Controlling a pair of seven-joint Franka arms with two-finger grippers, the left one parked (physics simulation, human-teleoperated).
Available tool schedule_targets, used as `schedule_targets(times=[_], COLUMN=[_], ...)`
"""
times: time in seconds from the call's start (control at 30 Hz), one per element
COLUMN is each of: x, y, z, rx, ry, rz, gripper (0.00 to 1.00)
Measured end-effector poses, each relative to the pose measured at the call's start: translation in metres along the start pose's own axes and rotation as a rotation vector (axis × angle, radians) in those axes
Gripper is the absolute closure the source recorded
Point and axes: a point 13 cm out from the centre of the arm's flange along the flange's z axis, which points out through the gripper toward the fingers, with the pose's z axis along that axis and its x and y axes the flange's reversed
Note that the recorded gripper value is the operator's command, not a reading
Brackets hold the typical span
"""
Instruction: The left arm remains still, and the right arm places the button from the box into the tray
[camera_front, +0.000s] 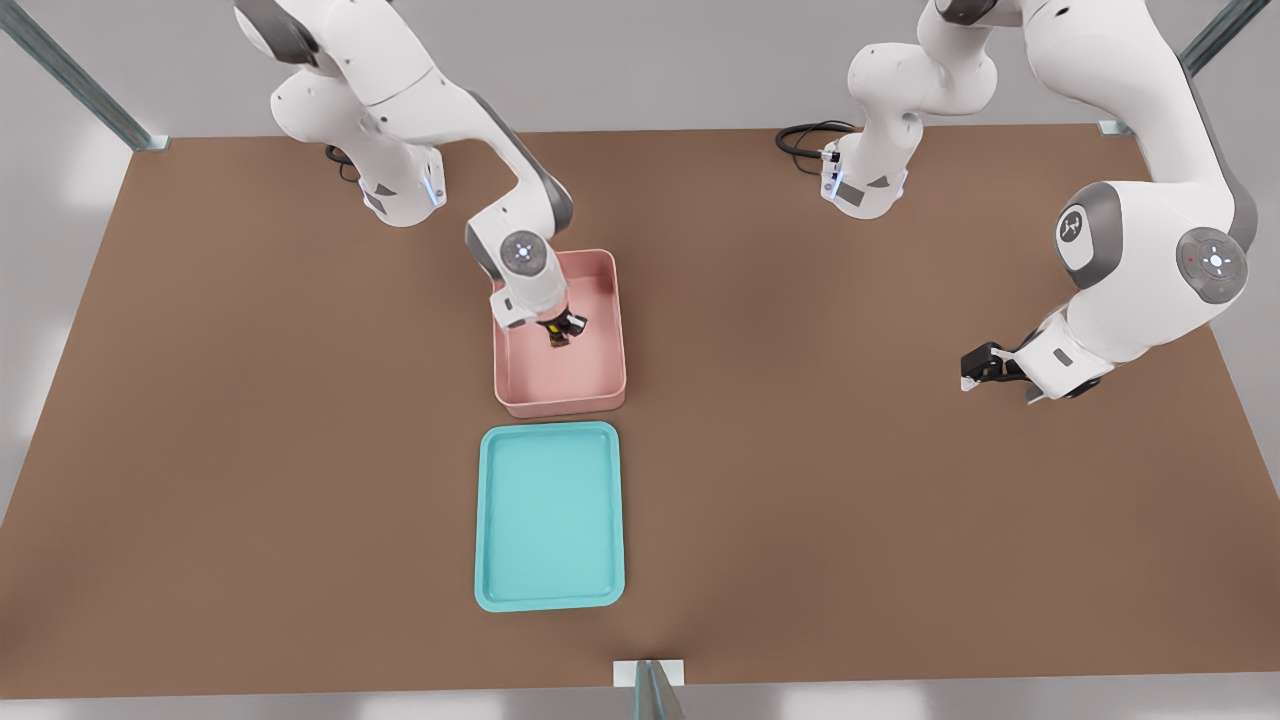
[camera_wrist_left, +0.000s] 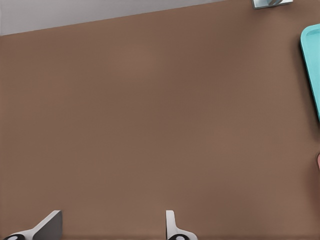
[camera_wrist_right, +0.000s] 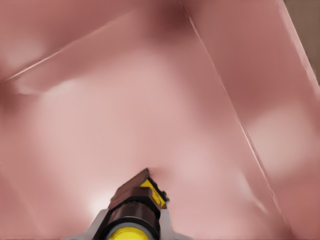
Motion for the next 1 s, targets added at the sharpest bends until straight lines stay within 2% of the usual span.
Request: schedule_targets(times=[0.17, 0.3, 0.4, 0.5, 0.63, 0.9, 0.93, 0.97, 1.0], x=[-0.039, -0.128, -0.207, -0.269, -0.323, -0.331, -0.330, -0.330, -0.330], y=[0.038, 0.065, 0.070, 0.079, 0.096, 0.104, 0.104, 0.104, 0.104], z=[-0.096, -0.183, -0.211, -0.201, -0.160, -0.086, -0.079, -0.074, -0.070], rx=[-0.116, -0.198, -0.212, -0.190, -0.153, -0.091, -0.087, -0.084, -0.082], ry=[-0.057, -0.104, -0.120, -0.129, -0.137, -0.095, -0.090, -0.086, -0.085], rz=[0.043, 0.144, 0.229, 0.276, 0.301, 0.308, 0.308, 0.308, 0.310], gripper=[0.57, 0.57, 0.57, 0.57, 0.57, 0.55, 0.53, 0.44, 0.00])
